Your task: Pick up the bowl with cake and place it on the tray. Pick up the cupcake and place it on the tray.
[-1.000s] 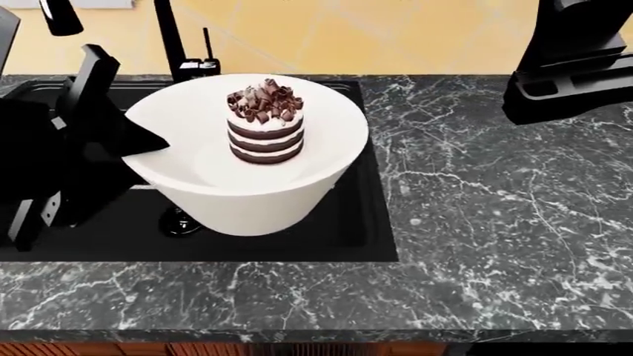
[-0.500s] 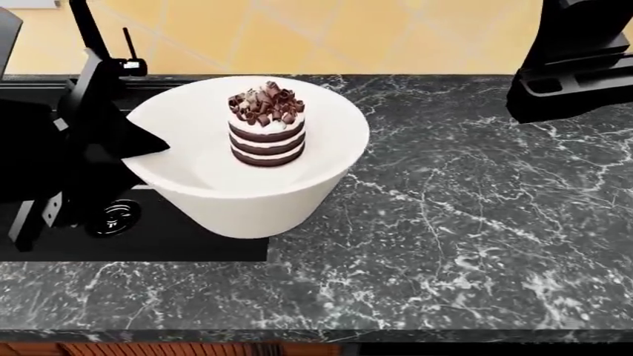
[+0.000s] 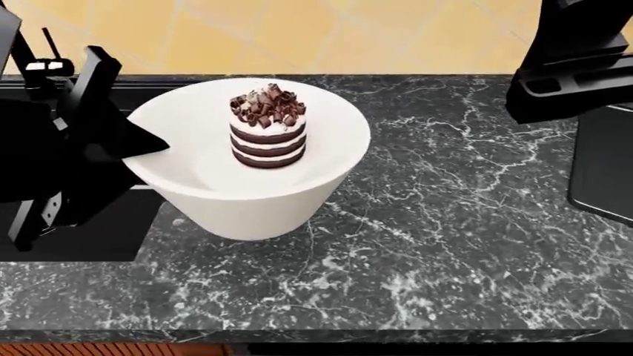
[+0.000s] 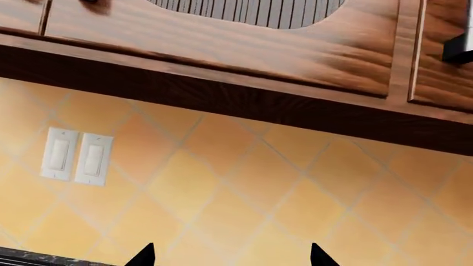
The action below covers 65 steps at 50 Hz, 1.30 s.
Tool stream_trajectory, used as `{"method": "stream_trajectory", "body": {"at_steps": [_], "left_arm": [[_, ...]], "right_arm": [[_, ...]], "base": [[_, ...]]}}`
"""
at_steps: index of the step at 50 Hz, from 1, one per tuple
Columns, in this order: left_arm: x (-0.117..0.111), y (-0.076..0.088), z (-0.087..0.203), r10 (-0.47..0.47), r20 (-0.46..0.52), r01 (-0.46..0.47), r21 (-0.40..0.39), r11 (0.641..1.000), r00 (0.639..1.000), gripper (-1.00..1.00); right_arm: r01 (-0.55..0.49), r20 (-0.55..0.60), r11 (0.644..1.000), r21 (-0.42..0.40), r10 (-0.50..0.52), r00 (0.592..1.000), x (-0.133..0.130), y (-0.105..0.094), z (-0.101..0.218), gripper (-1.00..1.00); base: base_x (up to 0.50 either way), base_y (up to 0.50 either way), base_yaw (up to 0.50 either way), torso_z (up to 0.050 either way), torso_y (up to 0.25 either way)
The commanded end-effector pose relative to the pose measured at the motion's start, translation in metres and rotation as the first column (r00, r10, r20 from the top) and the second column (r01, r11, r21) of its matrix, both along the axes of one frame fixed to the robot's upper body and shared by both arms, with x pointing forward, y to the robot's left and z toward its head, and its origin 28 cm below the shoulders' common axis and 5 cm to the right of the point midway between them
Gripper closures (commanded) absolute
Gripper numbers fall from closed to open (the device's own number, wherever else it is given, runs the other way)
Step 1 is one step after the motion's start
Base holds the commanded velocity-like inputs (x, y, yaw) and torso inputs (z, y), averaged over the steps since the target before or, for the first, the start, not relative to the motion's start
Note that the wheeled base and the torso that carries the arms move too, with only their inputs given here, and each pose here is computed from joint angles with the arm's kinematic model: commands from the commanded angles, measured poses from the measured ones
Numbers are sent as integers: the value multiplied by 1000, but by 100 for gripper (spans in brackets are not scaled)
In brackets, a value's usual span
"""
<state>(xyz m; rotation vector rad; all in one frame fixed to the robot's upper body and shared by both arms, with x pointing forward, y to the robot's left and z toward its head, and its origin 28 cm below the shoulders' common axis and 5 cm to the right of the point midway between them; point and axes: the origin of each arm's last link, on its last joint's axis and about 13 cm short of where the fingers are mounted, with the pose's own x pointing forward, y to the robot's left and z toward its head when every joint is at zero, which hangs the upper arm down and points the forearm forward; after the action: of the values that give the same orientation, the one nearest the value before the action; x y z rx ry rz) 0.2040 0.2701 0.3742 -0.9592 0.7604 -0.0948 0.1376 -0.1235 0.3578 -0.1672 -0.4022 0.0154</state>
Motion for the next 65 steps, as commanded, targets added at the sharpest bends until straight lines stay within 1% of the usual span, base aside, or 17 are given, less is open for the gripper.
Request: {"method": "stream_trajectory", "body": {"at_steps": [1,50,65], "left_arm": [[-3,3,9,18,58,-16,-38,999,998,100],[-2,3,10,17,66,-14,-40,999,998,100],[-3,3,9,18,67,-16,-38,999,998,100]], "right_arm": [[-1,-3,1000,-1,1,1000,0,0,-1,-100],[-8,8,1000,-14,8,1000,1,0,-1,-100],[-9,37,1000,-20,9,999,0,-1,-1,-100]], "base": [[0,-500,0,0,10],[0,-500,0,0,1],[413,-273,0,1,1]]}}
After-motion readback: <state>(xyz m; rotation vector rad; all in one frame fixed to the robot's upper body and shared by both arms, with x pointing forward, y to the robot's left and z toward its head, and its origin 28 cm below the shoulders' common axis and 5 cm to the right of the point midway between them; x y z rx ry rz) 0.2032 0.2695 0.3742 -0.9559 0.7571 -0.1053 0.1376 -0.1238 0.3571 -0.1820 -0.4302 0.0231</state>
